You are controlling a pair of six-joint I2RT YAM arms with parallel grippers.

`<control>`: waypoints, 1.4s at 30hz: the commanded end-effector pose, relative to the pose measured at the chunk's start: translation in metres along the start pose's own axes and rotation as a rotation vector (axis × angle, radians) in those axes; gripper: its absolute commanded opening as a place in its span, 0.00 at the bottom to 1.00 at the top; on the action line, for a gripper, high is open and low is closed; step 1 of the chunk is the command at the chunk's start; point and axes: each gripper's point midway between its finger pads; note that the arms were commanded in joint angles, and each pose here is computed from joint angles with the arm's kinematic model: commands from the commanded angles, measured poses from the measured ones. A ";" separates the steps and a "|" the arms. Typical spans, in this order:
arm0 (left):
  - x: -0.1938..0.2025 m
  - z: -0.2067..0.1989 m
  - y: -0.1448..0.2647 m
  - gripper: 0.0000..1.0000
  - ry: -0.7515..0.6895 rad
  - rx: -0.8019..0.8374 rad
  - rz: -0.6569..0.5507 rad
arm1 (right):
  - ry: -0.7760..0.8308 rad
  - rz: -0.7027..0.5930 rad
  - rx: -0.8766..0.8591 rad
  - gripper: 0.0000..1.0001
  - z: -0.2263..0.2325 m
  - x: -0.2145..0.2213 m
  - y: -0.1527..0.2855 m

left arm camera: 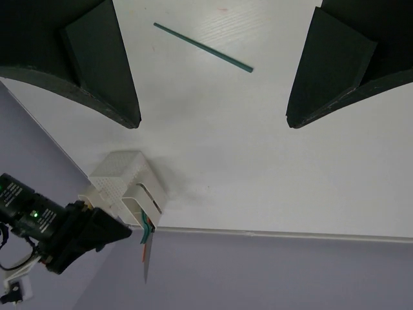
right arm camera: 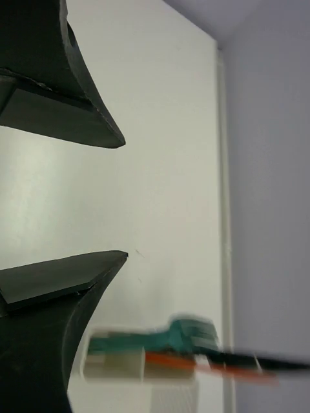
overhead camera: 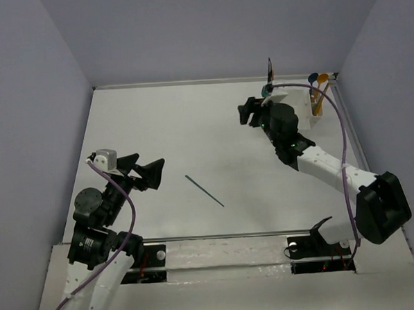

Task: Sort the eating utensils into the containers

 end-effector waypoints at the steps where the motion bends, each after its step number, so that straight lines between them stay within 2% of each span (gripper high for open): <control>1: -0.009 0.004 -0.002 0.99 -0.004 -0.026 -0.029 | 0.096 0.443 -0.248 0.70 0.077 0.117 0.043; 3: -0.010 0.006 -0.002 0.99 -0.004 -0.035 -0.032 | 0.150 0.572 -0.355 0.70 0.112 0.153 0.072; 4: -0.010 0.009 -0.002 0.99 -0.002 -0.052 -0.031 | 0.196 0.666 -0.380 0.70 0.116 0.174 0.089; 7: -0.010 0.011 -0.001 0.99 0.001 -0.064 -0.030 | 0.321 0.843 -0.419 0.68 0.133 0.219 0.125; 12: -0.009 0.012 -0.002 0.99 -0.001 -0.061 -0.029 | 0.490 1.019 -0.363 0.66 0.130 0.272 0.144; 21: -0.008 0.009 -0.003 0.99 -0.003 -0.045 -0.027 | 0.537 1.074 -0.311 0.62 0.129 0.310 0.130; 27: -0.009 0.007 -0.002 0.99 -0.004 -0.036 -0.033 | 0.548 1.136 -0.301 0.55 0.124 0.340 0.127; 30: -0.010 0.007 -0.001 0.99 -0.006 -0.034 -0.036 | 0.557 1.154 -0.282 0.48 0.119 0.352 0.125; 31: -0.011 0.006 -0.001 0.99 -0.007 -0.032 -0.039 | 0.565 1.166 -0.268 0.40 0.116 0.354 0.126; 33: -0.011 0.007 0.000 0.99 -0.005 -0.033 -0.040 | 0.571 1.180 -0.256 0.34 0.112 0.359 0.127; 36: -0.011 0.006 0.000 0.99 -0.007 -0.033 -0.042 | 0.572 1.202 -0.237 0.18 0.104 0.367 0.131; 37: -0.012 0.006 0.001 0.99 -0.006 -0.033 -0.043 | 0.565 1.205 -0.236 0.08 0.103 0.368 0.132; 38: -0.012 0.006 0.001 0.99 -0.006 -0.033 -0.045 | 0.565 1.203 -0.236 0.02 0.103 0.367 0.132; 42: -0.012 0.006 0.001 0.99 -0.008 -0.031 -0.048 | 0.546 1.122 -0.229 0.00 0.110 0.353 0.123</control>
Point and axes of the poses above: each gripper's point midway between its finger pads, its own y axis back along the fingers, its own z axis along the line the jaws close on, x = y × z, and after that the axes turned 12 degrees about -y, right-handed
